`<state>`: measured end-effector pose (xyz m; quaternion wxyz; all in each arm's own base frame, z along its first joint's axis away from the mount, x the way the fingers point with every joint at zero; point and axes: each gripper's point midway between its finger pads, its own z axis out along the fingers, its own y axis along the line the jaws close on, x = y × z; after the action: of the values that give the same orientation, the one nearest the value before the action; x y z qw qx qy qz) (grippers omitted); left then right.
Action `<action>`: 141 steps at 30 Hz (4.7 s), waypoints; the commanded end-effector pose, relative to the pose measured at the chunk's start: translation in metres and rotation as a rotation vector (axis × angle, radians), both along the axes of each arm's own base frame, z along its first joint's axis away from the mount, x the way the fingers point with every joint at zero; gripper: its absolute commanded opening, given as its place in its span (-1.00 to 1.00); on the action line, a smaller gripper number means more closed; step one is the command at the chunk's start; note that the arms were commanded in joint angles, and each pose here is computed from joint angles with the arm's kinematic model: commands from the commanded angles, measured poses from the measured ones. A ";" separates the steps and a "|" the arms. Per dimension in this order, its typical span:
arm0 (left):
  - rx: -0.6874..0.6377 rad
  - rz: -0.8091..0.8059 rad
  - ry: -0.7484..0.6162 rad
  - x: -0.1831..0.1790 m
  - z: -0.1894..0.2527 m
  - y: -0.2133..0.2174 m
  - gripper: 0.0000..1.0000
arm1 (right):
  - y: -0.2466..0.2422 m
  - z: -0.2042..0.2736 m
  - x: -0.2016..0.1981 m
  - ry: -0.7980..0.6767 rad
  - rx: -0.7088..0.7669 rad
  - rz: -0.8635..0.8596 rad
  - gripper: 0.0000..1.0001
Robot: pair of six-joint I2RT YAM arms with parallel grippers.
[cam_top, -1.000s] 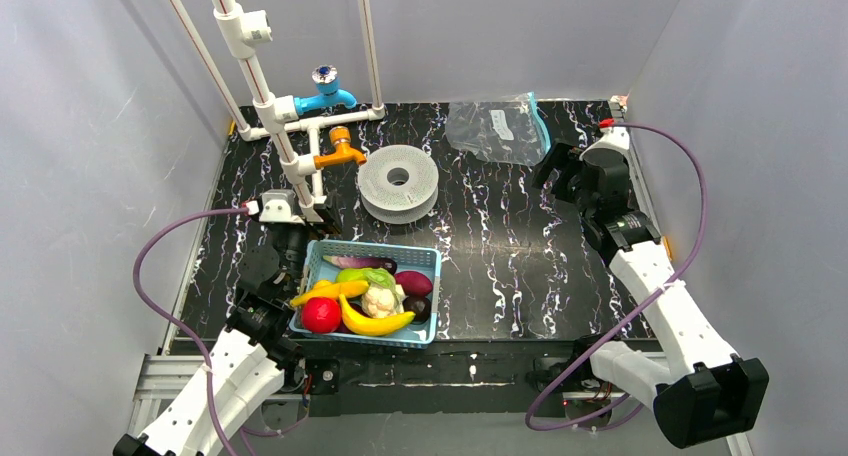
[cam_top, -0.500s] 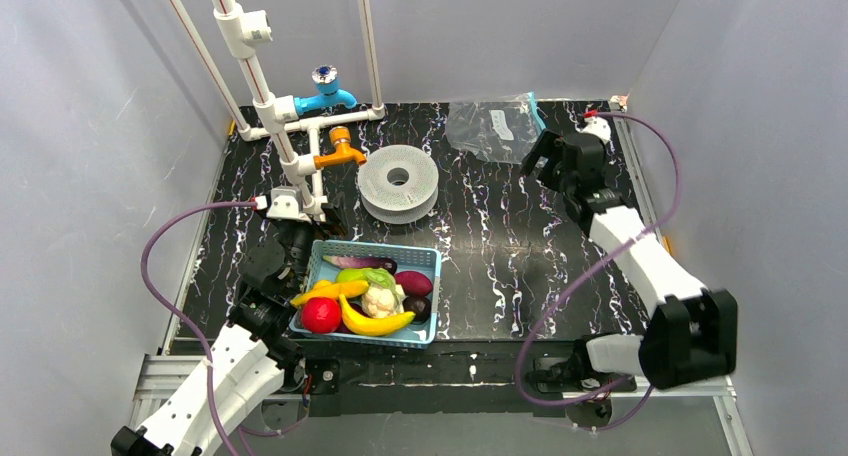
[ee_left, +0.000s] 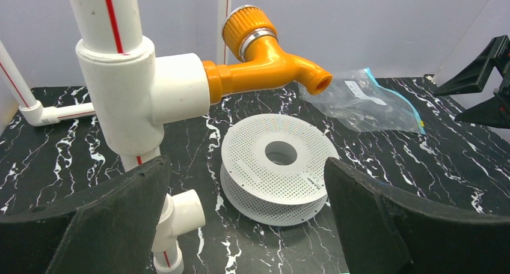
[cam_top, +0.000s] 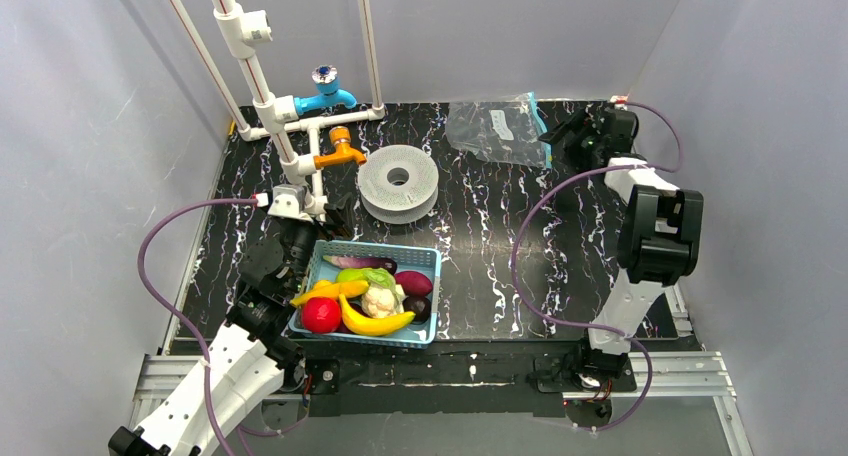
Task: Place the food in the zip-top bag and seal the zipper
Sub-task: Pick up the zipper food storage bag at the center of the board, then open the zipper of the food storage bag.
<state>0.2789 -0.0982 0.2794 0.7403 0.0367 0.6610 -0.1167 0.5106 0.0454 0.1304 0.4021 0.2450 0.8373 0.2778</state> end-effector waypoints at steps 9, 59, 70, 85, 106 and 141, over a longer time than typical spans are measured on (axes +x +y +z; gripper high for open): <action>-0.057 -0.081 -0.052 -0.005 0.029 -0.014 0.99 | -0.022 -0.009 0.056 -0.088 0.307 0.151 0.97; -0.042 -0.128 -0.029 -0.003 0.025 -0.025 0.99 | -0.005 -0.044 0.113 0.109 0.619 0.265 0.31; -0.043 -0.126 -0.030 -0.004 0.025 -0.024 0.99 | 0.021 -0.046 0.102 0.129 0.630 0.331 0.17; -0.022 -0.126 0.001 -0.002 0.022 -0.025 0.99 | 0.060 -0.027 0.078 0.097 0.667 0.411 -0.95; 0.000 -0.150 0.077 0.006 0.006 -0.035 0.99 | 0.064 -0.018 -0.117 0.283 0.125 0.235 -0.97; -0.164 -0.562 0.422 -0.031 -0.031 -0.188 0.84 | 0.213 0.109 -0.321 -0.262 -0.473 0.838 -0.97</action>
<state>0.2403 -0.2910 0.2497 0.5229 0.1950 0.7460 -0.3633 0.1909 0.2105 0.1805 0.3011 -0.2421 0.9198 0.0688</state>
